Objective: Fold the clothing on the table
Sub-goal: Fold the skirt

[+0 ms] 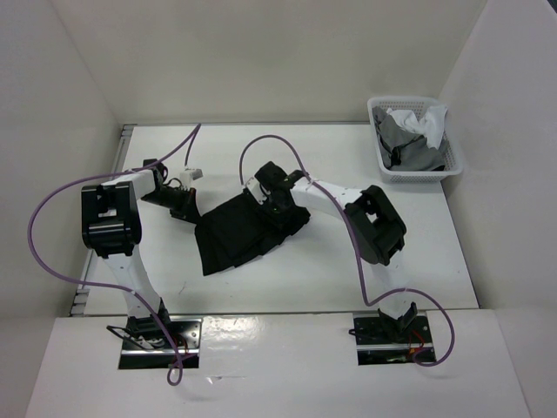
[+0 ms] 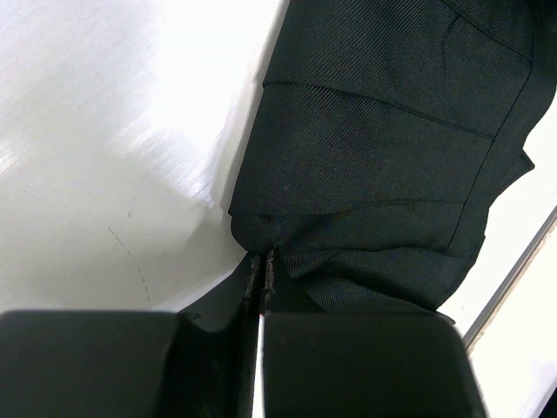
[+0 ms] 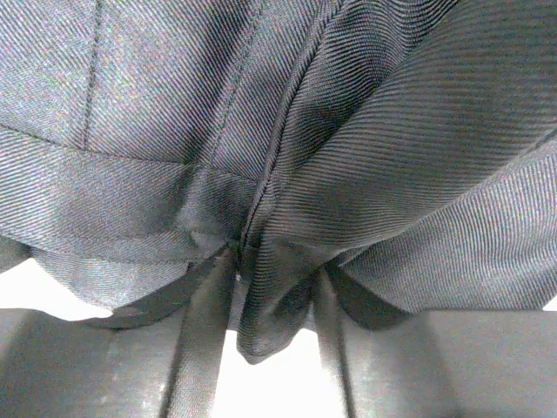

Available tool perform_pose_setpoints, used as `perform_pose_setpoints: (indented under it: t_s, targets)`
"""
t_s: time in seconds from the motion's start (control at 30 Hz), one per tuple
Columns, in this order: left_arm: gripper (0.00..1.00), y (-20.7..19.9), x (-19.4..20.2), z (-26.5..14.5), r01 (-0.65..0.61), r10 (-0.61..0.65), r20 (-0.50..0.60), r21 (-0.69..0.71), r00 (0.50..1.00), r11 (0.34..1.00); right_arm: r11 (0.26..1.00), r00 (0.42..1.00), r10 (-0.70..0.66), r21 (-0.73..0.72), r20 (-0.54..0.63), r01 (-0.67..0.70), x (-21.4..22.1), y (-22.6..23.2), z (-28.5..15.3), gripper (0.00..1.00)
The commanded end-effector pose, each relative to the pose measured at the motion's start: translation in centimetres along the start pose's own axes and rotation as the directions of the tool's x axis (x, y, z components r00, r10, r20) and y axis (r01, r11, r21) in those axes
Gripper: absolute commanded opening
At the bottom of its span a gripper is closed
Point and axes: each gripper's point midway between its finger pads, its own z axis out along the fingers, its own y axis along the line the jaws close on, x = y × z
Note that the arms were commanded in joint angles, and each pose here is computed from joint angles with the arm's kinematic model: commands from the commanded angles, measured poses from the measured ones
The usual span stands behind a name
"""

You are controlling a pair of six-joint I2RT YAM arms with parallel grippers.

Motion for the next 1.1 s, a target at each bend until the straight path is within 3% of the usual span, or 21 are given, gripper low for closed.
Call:
perform_pose_setpoints:
  t_s: [0.0,0.2,0.37,0.57,0.83,1.07]
  targets:
    - [0.0,-0.9,-0.2,-0.3,-0.035,0.034,0.019,0.035,0.999,0.999,1.0,1.0,0.002,0.0,0.03,-0.002,-1.2,0.2,0.7,0.39]
    - [0.0,-0.8,-0.2,-0.3,-0.044,0.043,0.02,0.035,0.999,0.998,1.0,1.0,0.002,0.009,0.028,-0.002,-1.1,0.0,0.7,0.22]
    - [0.0,-0.8,-0.2,-0.3,-0.044,0.043,0.02,0.035,0.999,0.998,1.0,0.997,0.0,0.02,0.072,-0.002,-2.4,-0.2,-1.2,0.14]
    - [0.0,-0.7,0.0,-0.1,-0.046,0.046,0.014,0.039,0.999,0.998,0.999,0.992,-0.021,0.048,0.128,0.015,-4.0,-0.8,-5.0,0.14]
    - [0.0,-0.8,0.1,-0.1,-0.04,0.039,0.009,0.042,0.999,0.998,0.998,0.99,-0.04,0.062,0.133,0.032,-3.8,-0.9,-6.7,0.13]
    - [0.0,-0.8,0.2,0.1,-0.033,0.033,0.009,0.054,0.999,0.998,0.999,0.983,-0.043,0.018,0.177,0.04,-5.1,-0.3,-7.9,0.04]
